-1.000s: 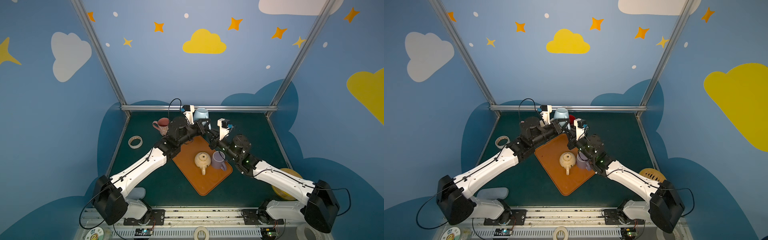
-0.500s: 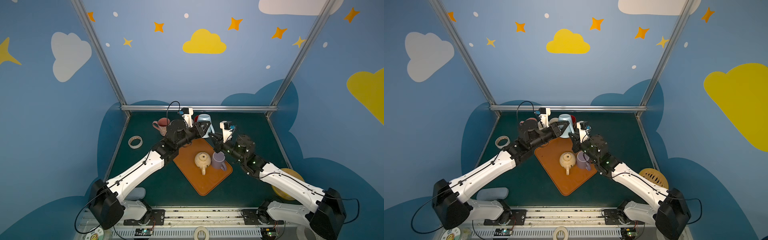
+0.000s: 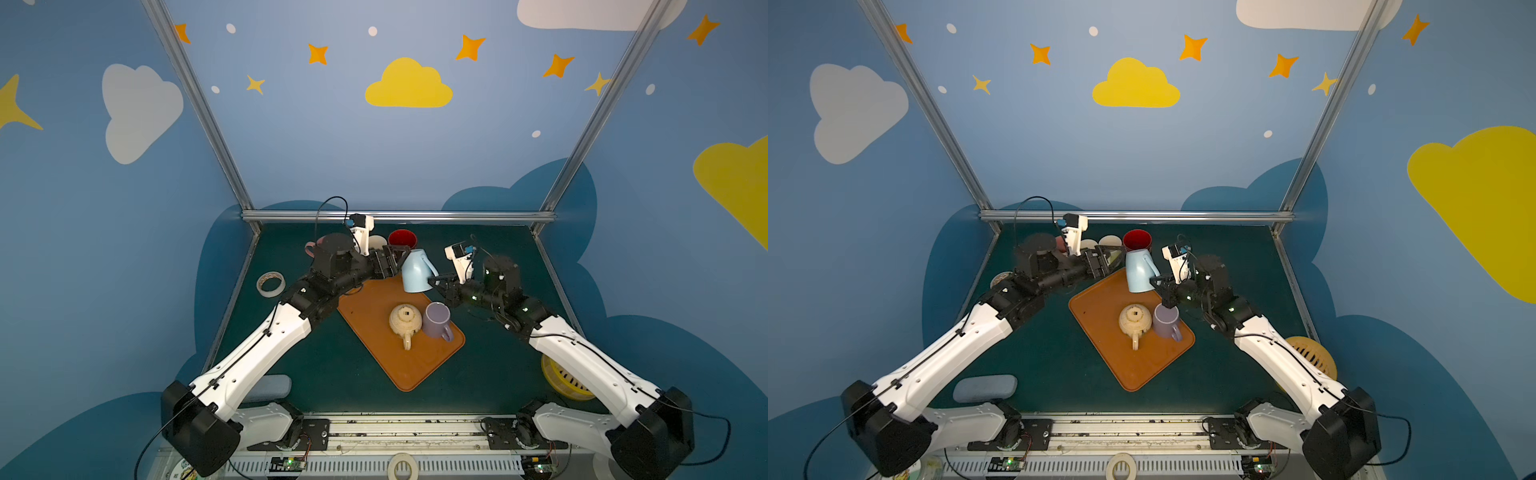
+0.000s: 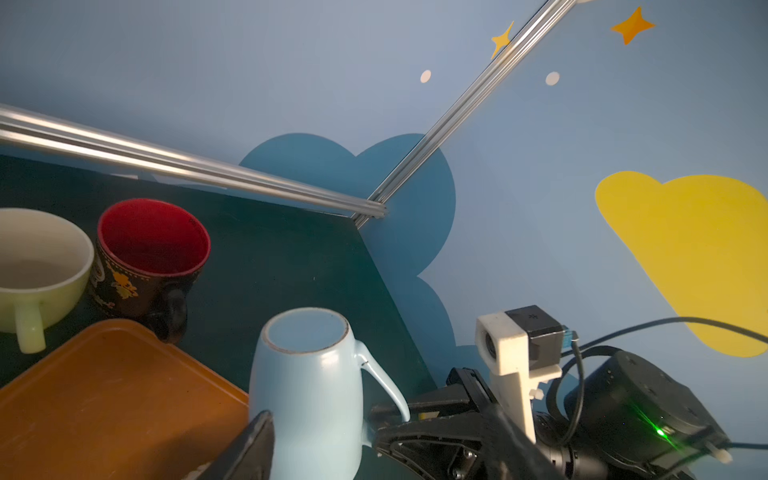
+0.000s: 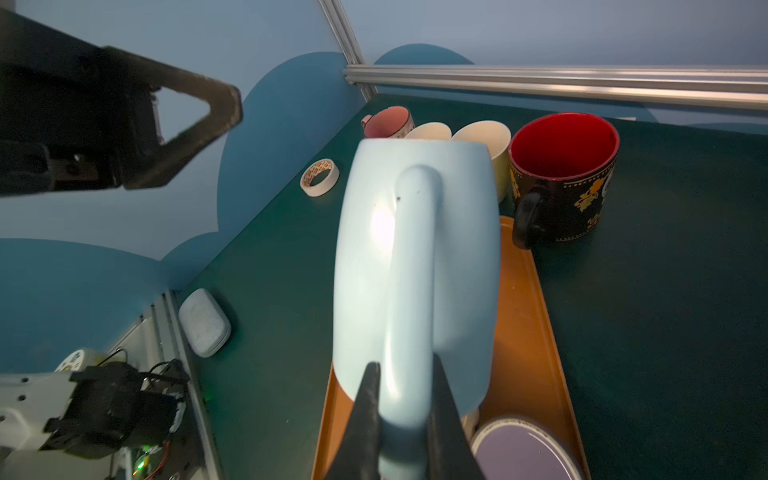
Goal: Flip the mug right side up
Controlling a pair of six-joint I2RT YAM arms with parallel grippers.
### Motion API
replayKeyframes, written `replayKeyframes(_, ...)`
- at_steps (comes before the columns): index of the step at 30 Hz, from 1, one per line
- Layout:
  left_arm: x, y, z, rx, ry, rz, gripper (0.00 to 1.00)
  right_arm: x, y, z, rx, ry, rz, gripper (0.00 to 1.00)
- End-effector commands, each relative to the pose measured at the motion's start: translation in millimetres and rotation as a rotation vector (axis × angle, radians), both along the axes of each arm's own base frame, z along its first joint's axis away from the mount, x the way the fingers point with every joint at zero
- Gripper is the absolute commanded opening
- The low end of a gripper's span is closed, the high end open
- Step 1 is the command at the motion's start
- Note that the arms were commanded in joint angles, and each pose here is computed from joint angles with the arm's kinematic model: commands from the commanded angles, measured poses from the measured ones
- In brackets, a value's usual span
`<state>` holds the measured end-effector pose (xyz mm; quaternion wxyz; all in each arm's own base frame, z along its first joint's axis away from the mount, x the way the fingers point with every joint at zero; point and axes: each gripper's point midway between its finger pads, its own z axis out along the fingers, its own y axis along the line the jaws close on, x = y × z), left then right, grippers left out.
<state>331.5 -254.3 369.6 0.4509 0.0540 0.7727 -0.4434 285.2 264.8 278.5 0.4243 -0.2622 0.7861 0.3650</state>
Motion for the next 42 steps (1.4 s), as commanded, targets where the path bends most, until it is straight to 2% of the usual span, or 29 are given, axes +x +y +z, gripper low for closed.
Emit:
replayKeyframes(1, -12.0, 12.5, -0.2, 0.145, -0.044, -0.115, 0.77, -19.1, 9.5, 38.9, 0.005, -0.077, 0.21, 0.0)
replayKeyframes(4, -8.5, 14.4, -0.1, 0.244, -0.116, -0.204, 0.77, -28.8, 13.2, 52.6, 0.004, -0.069, 0.345, 0.0)
replayKeyframes(8, -24.5, 3.8, -7.2, 0.327, -0.274, -0.454, 0.78, -32.6, 15.7, 72.9, -0.015, -0.072, 0.445, 0.0)
replayKeyframes(10, -17.2, 6.4, -1.0, 0.333, -0.311, -0.485, 0.78, -32.4, 18.1, 78.4, -0.031, -0.063, 0.486, 0.0)
replayKeyframes(12, -10.9, 8.5, 11.9, 0.286, -0.309, -0.535, 0.76, -31.7, 20.2, 81.2, -0.044, -0.056, 0.52, 0.0)
replayKeyframes(14, -6.0, 8.7, 26.3, 0.243, -0.304, -0.588, 0.71, -30.4, 21.1, 81.4, -0.06, -0.061, 0.554, 0.0)
replayKeyframes(18, 5.4, 4.7, 37.3, 0.285, -0.319, -0.642, 0.44, -25.4, 22.3, 76.2, -0.076, -0.036, 0.602, 0.0)
replayKeyframes(19, 9.0, 3.7, 37.8, 0.294, -0.328, -0.645, 0.44, -22.0, 22.8, 72.9, -0.082, -0.032, 0.607, 0.0)
replayKeyframes(24, 21.2, -3.5, 41.2, 0.281, -0.384, -0.671, 0.43, -8.3, 24.3, 61.1, -0.083, -0.016, 0.625, 0.0)
replayKeyframes(30, 20.6, -24.7, 17.4, 0.268, -0.335, -0.795, 0.53, 5.7, 25.5, 55.1, -0.048, -0.006, 0.654, 0.0)
replayKeyframes(35, 29.8, -41.8, -9.9, 0.272, -0.272, -0.861, 0.49, 14.7, 26.7, 47.0, -0.033, 0.013, 0.676, 0.0)
replayKeyframes(42, 33.9, -61.4, -34.0, 0.288, -0.237, -0.92, 0.49, 21.9, 23.6, 51.3, 0.043, 0.021, 0.707, 0.0)
